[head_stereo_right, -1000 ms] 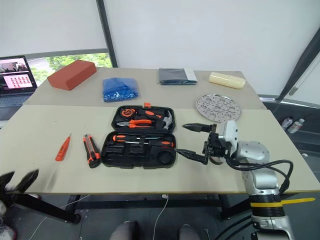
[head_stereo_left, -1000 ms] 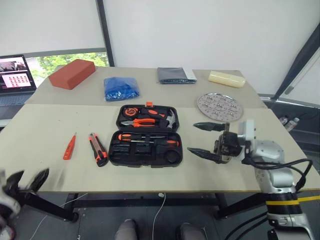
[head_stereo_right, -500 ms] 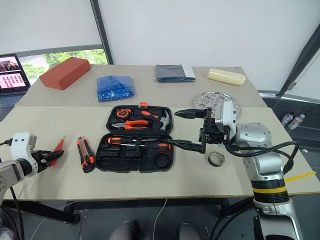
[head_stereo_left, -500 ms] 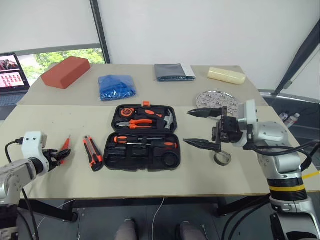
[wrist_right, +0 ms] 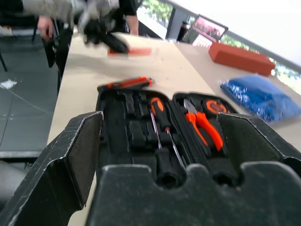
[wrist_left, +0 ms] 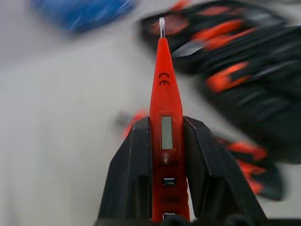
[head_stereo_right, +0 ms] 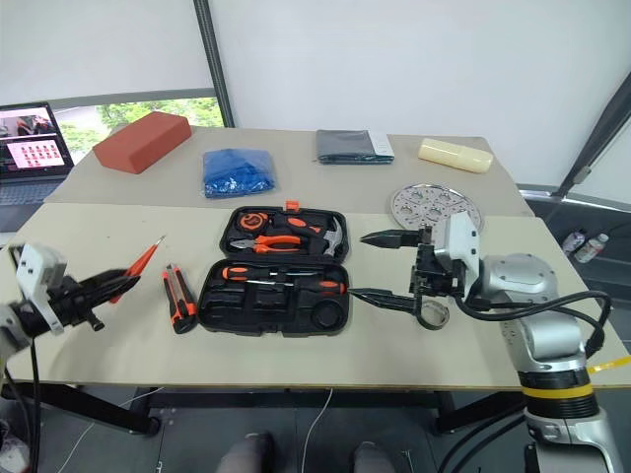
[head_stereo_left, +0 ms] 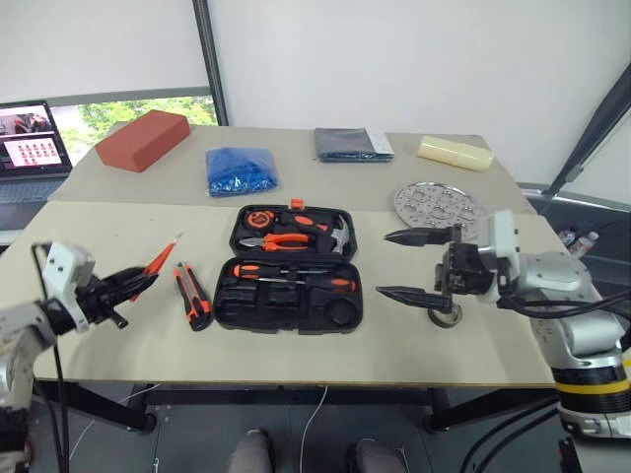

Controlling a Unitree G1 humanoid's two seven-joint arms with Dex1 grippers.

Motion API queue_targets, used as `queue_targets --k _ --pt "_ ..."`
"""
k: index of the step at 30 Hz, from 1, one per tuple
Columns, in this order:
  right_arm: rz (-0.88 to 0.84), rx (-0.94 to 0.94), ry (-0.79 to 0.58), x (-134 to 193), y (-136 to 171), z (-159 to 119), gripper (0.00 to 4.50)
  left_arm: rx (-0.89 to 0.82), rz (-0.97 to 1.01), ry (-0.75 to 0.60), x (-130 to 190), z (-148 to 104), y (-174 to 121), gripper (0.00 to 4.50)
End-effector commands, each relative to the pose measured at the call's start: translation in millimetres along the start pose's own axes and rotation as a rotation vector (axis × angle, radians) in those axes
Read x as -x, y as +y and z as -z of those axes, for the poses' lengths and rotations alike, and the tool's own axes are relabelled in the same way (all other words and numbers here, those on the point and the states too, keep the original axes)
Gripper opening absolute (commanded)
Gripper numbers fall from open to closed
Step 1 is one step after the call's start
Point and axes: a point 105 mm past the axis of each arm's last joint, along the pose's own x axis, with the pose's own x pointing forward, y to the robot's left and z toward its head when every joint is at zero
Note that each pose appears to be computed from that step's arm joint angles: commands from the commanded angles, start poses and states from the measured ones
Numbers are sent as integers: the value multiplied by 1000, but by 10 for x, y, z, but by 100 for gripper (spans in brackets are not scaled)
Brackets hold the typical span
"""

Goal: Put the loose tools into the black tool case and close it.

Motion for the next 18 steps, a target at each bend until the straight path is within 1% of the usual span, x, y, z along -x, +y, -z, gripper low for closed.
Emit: queue_targets --k 1,2,4,6,9,11,15,18 --pt "20 32 -1 93 -24 -91 450 -171 319 -22 -272 -234 -335 48" --pt "22 27 2 97 -21 -84 450 -232 392 20 -373 -216 -405 48" --pt "24 11 1 87 -9 -81 450 -383 522 163 -503 -72 -504 48" --pt "21 6 2 77 8 -82 450 -502 581 260 -569 37 -509 48" --pt "-3 11 36 79 75 -25 450 -553 539 245 -967 -9 -478 48" --pt "-3 7 46 86 90 1 450 -555 555 239 -1132 -21 -518 48" --pt "5 -3 36 82 100 -18 450 -571 565 270 -1274 4 -541 48" --pt "2 -7 36 77 123 -13 450 -603 579 300 -1320 47 -554 48"
